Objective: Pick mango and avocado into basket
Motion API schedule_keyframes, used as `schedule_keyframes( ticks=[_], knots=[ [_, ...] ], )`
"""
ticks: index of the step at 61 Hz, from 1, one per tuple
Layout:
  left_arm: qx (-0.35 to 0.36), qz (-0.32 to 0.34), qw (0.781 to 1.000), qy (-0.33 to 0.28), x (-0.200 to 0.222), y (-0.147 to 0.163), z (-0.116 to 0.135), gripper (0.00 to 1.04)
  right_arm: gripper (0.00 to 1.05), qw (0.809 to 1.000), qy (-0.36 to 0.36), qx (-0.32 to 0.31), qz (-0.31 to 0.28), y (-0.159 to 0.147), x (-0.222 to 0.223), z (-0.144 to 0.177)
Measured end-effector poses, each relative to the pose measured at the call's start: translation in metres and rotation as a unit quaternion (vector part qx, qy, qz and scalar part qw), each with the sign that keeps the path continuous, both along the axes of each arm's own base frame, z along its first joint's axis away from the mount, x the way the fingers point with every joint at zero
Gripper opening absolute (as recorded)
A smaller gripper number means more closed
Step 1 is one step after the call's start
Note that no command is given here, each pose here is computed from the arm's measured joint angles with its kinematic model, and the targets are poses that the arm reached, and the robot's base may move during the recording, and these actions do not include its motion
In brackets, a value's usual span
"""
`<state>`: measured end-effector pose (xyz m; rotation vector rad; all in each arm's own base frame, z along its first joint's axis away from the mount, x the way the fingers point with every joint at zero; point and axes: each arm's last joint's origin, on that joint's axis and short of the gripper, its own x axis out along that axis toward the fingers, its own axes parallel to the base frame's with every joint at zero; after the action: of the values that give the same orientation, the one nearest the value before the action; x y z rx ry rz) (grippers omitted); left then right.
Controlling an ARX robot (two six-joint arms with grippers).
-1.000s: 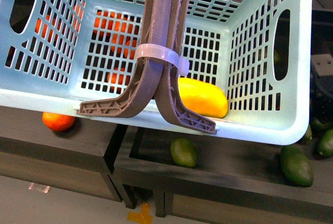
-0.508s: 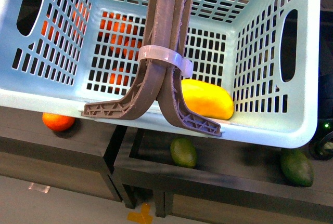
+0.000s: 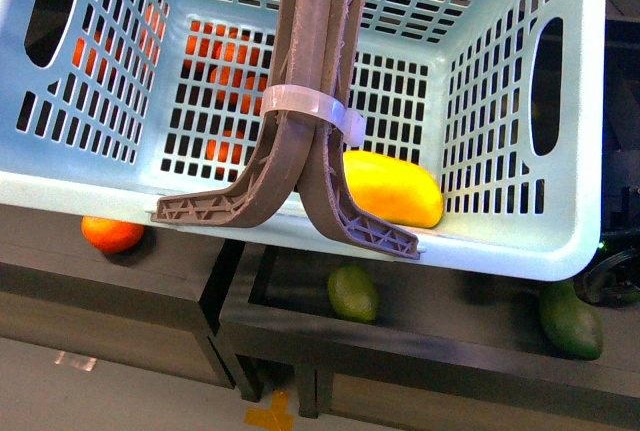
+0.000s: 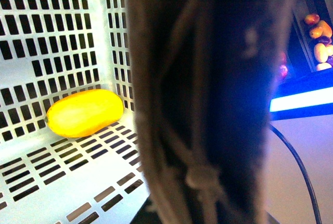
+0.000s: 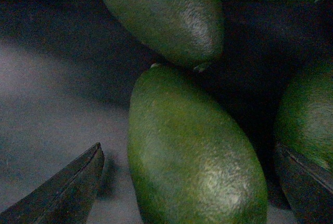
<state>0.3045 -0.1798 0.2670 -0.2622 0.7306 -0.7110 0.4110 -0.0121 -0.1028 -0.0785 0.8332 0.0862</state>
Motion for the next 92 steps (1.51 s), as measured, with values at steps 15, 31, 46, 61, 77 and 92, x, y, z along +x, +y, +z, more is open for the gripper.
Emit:
schedule_keyframes(
  ticks=[15, 31, 46, 61, 77, 92],
  knots=[
    [0.000, 0.000, 1.000, 0.000, 0.000, 0.000, 0.000, 0.05, 0.97, 1.000, -0.001, -0.001, -0.007, 0.000, -0.001, -0.002],
    [0.000, 0.000, 1.000, 0.000, 0.000, 0.000, 0.000, 0.05, 0.71, 1.000, 0.012, 0.001, -0.013, 0.000, -0.010, -0.005],
    [0.000, 0.000, 1.000, 0.000, 0.000, 0.000, 0.000, 0.05, 0.57, 1.000, 0.011, 0.003, -0.016, 0.001, -0.009, -0.005],
    [0.000, 0.000, 1.000, 0.000, 0.000, 0.000, 0.000, 0.05, 0.57, 1.000, 0.011, 0.006, -0.022, -0.001, -0.015, -0.004],
    [0.000, 0.000, 1.000, 0.000, 0.000, 0.000, 0.000, 0.05, 0.57, 0.998, -0.018, 0.023, -0.055, -0.012, -0.017, 0.024],
    [0.000, 0.000, 1.000, 0.000, 0.000, 0.000, 0.000, 0.05, 0.57, 0.989, -0.100, 0.043, -0.103, -0.044, -0.005, 0.097]
  ],
)
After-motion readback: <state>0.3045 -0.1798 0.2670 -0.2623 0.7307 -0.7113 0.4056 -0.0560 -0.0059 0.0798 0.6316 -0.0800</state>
